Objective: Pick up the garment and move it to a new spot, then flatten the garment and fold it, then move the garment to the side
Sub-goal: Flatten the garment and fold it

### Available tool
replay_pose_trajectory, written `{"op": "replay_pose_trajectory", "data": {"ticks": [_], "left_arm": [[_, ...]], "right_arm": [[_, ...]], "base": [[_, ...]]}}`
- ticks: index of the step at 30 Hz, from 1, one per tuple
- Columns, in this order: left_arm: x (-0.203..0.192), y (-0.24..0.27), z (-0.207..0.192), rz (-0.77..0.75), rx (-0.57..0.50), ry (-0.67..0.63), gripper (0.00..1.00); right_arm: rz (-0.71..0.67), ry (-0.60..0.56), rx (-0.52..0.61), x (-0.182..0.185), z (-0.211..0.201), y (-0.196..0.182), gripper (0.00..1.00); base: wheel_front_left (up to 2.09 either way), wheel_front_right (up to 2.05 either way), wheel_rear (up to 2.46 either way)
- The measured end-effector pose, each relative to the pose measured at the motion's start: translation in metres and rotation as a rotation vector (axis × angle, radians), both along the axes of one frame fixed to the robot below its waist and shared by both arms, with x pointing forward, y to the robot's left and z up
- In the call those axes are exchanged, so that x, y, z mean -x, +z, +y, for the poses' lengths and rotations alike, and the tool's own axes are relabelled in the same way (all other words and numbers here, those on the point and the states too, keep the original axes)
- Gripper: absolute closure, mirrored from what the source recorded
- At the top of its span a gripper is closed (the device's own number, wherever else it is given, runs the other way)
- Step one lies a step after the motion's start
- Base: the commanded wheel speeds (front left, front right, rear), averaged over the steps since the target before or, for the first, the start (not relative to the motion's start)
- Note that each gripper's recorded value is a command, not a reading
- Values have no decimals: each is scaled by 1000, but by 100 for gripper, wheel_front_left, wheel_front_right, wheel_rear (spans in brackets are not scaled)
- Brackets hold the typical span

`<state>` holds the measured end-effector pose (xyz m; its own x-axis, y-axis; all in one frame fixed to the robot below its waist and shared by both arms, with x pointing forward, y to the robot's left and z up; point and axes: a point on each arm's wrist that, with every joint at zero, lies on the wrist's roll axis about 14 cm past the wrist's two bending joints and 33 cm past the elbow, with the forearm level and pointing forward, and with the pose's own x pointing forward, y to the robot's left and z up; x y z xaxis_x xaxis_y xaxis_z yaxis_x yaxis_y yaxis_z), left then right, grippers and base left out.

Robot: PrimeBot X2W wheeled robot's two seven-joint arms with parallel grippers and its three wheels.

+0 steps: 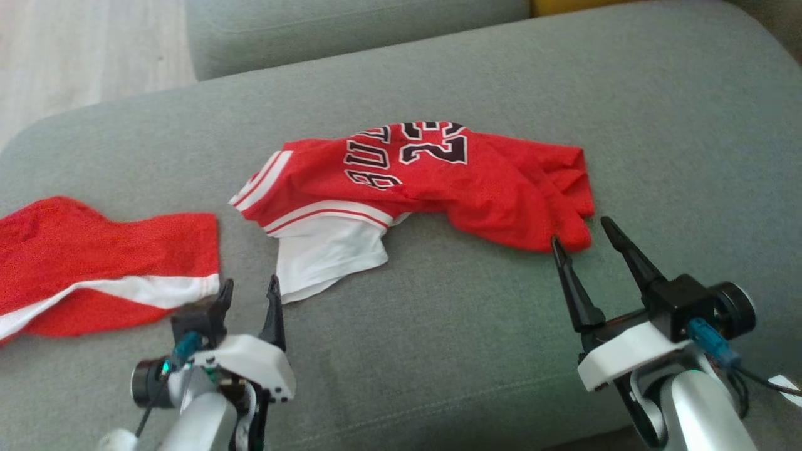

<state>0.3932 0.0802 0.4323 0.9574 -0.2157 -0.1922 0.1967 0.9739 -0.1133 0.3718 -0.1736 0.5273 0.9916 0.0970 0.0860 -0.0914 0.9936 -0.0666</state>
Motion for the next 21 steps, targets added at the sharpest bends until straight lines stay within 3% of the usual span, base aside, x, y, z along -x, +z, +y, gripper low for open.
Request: {"op": "replay_pose_trajectory", "data": {"ticks": [6,10,19,20,21], "left_arm": [[-9,-29,-20,136,41,-58,0],[-8,-51,-19,201,6,-59,0],[-21,-64,-23,232,-24,-80,0],[-20,-65,-25,237,-21,-88,16],[-19,-65,-27,237,-19,-101,100]], "right_arm": [[26,-38,3,3,-12,-8,0],[37,-55,5,4,-18,-12,0],[49,-77,19,2,-26,-15,0],[51,-79,19,2,-26,-16,0],[52,-82,17,2,-27,-16,0]], "base": [[0,0,0],[0,0,0],[0,0,0],[0,0,0],[0,0,0]]}}
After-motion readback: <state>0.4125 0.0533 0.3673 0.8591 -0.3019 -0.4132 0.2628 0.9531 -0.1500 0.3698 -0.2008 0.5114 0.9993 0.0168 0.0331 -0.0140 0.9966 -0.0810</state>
